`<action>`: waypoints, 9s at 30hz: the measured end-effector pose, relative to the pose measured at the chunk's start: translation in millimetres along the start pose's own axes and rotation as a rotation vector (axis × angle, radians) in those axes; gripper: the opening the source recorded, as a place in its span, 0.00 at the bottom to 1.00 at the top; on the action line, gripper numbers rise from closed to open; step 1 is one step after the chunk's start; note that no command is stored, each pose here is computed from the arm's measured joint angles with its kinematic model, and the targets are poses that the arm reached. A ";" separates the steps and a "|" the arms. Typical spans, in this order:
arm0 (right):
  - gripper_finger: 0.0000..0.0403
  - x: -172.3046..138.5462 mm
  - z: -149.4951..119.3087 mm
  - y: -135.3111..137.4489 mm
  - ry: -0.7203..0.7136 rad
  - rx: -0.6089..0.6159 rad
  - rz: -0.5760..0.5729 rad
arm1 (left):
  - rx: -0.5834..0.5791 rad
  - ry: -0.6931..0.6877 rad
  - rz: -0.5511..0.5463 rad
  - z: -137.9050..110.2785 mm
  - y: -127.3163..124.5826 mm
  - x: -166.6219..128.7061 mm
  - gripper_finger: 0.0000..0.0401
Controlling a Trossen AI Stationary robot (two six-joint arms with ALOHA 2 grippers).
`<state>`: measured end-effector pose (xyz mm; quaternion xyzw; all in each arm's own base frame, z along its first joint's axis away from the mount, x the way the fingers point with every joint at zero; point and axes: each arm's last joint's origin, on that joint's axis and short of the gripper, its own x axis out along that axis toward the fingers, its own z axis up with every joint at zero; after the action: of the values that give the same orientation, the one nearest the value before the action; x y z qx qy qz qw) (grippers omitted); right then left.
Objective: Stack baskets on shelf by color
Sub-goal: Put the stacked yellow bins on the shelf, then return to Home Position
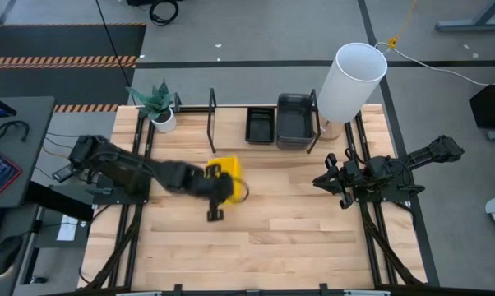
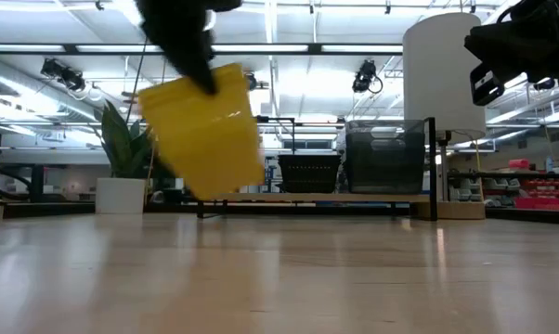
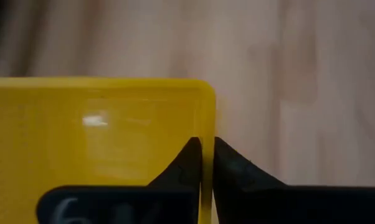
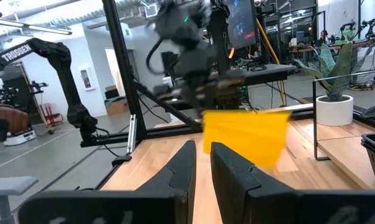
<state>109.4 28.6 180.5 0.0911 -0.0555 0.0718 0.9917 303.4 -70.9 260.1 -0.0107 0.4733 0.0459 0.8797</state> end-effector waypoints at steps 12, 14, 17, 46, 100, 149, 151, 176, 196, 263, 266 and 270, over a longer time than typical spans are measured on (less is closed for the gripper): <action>0.14 0.0 0.0 0.0 0.000 0.000 0.000 | -0.073 -0.058 -0.039 26.9 63.9 6.1 0.05; 0.14 0.0 0.0 0.0 0.000 0.000 0.000 | -0.057 -0.015 -0.037 22.4 59.4 12.8 0.05; 0.14 0.2 0.3 0.1 -0.004 0.001 0.001 | -0.032 -0.015 -0.029 21.0 50.7 15.5 0.05; 0.14 1.1 0.1 0.2 -0.005 0.001 0.001 | 0.052 0.213 -0.226 -11.2 -58.5 57.7 0.48; 0.14 1.0 0.9 0.3 -0.013 0.002 0.002 | 0.136 0.320 0.085 45.8 -43.6 29.8 0.03; 0.14 1.0 1.2 0.4 -0.015 0.003 0.002 | 0.098 0.412 0.210 51.0 188.4 56.8 0.02; 0.14 1.0 1.2 0.4 -0.015 0.003 0.002 | 0.099 0.411 0.211 48.1 188.4 60.7 0.02; 0.14 1.0 1.4 0.4 -0.018 0.003 0.003 | 0.108 0.390 0.191 46.8 191.2 68.6 0.03; 0.14 1.0 1.4 0.4 -0.018 0.003 0.003 | 0.080 0.453 0.177 39.5 192.2 91.8 0.24; 0.14 2.7 -8.1 -15.0 0.081 -0.025 -0.134 | -0.009 -1.143 -0.117 -168.8 70.5 -32.8 0.13; 0.14 2.3 -9.7 -19.2 0.099 -0.030 -0.170 | 0.009 -1.146 -0.102 -168.7 70.6 -32.9 0.13; 0.14 0.7 -16.7 -25.8 0.176 -0.038 -0.229 | 0.017 -1.131 -0.098 -169.3 70.4 -31.6 0.13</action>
<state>115.6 6.7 159.7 0.0714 0.0411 -0.0351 0.9960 138.8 -13.5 194.8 0.0007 -0.0723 -0.0004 0.9974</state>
